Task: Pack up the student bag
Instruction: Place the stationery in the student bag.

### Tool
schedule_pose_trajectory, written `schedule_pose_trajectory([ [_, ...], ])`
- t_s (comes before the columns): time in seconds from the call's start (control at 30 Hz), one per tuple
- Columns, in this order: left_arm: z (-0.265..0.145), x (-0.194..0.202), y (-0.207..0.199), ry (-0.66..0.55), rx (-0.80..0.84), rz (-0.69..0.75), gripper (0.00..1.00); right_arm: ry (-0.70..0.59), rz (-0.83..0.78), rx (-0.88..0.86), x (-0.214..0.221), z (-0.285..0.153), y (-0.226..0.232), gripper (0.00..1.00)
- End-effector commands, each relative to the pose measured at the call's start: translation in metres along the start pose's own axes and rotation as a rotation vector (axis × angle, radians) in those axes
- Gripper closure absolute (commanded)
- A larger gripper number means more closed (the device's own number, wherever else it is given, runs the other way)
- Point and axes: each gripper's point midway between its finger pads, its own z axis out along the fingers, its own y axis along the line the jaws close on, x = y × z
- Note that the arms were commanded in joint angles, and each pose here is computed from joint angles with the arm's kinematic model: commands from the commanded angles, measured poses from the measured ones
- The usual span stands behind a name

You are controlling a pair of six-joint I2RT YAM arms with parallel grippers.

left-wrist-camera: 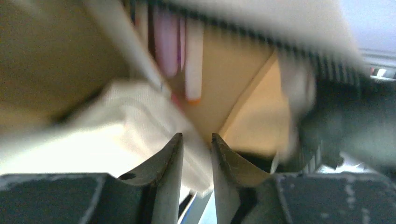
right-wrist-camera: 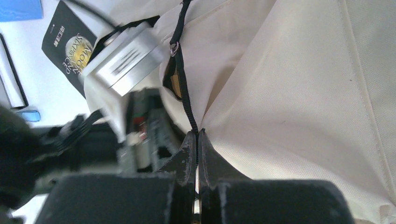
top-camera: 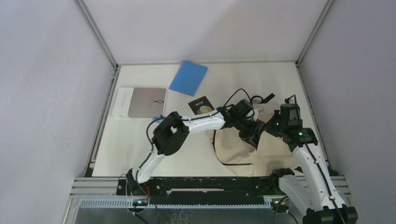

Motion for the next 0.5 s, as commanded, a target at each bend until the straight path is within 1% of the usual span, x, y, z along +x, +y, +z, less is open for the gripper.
schedule_pose_trajectory([
  [0.0, -0.067, 0.002, -0.039, -0.107, -0.025, 0.188, 0.66, -0.078, -0.008, -0.039, -0.021, -0.011, 0.012, 1.00],
  [0.1, -0.090, 0.016, -0.029, -0.151, -0.090, 0.198, 0.62, -0.084, -0.009, -0.037, -0.021, -0.012, 0.011, 1.00],
  [0.13, -0.099, 0.020, -0.024, -0.171, -0.113, 0.190, 0.62, -0.084, -0.009, -0.038, -0.021, -0.012, 0.011, 1.00],
  [0.23, -0.127, 0.028, -0.011, -0.247, -0.164, 0.151, 0.61, -0.078, -0.007, -0.040, -0.021, -0.010, 0.012, 1.00],
  [0.3, -0.149, 0.031, 0.011, -0.302, -0.231, 0.097, 0.62, -0.079, -0.008, -0.046, -0.021, -0.010, 0.013, 1.00],
  [0.37, -0.178, 0.029, 0.039, -0.377, -0.342, 0.022, 0.63, -0.081, -0.009, -0.052, -0.021, -0.009, 0.014, 1.00],
  [0.43, -0.219, 0.028, 0.078, -0.479, -0.514, -0.068, 0.65, -0.080, -0.011, -0.056, -0.020, -0.009, 0.014, 1.00],
  [0.47, -0.245, 0.029, 0.099, -0.551, -0.637, -0.127, 0.65, -0.081, -0.014, -0.058, -0.020, -0.009, 0.014, 1.00],
])
